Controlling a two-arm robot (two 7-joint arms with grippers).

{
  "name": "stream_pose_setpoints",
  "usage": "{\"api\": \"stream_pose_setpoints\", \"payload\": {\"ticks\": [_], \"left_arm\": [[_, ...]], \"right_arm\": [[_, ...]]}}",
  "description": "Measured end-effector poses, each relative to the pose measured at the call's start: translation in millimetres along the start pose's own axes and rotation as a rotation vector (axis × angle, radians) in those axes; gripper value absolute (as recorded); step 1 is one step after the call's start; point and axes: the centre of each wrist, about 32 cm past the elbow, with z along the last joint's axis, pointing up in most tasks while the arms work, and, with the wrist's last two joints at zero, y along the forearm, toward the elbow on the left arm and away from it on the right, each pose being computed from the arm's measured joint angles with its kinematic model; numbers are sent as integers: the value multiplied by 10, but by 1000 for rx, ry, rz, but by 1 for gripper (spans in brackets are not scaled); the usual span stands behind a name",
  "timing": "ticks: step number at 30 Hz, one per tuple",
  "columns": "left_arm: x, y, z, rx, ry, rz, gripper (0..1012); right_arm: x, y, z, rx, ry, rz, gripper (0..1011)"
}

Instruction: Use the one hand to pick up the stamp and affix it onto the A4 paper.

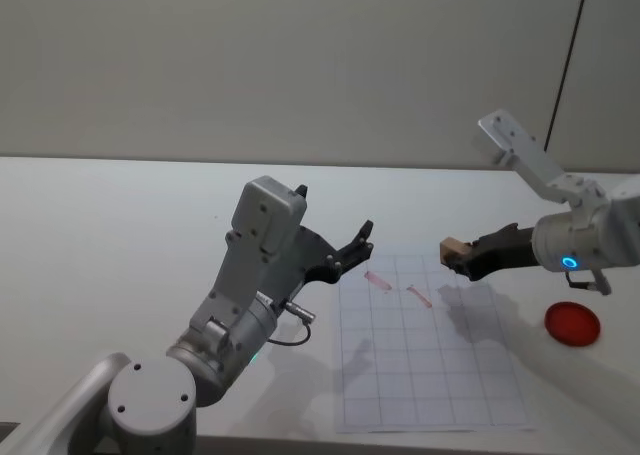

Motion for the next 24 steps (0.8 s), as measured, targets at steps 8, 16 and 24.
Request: {"api": "stream_pose_setpoints", "payload": {"ticks": [8,16,24], "left_arm": [[0,0,0,0,0,0,1002],[0,0,0,0,0,0,1002],[0,0,0,0,0,0,1002]], "right_arm": [[18,67,27,4,-4,6,218],[25,128,-10,-12,6,13,218],[28,176,-65,-31,13,18,218]]}}
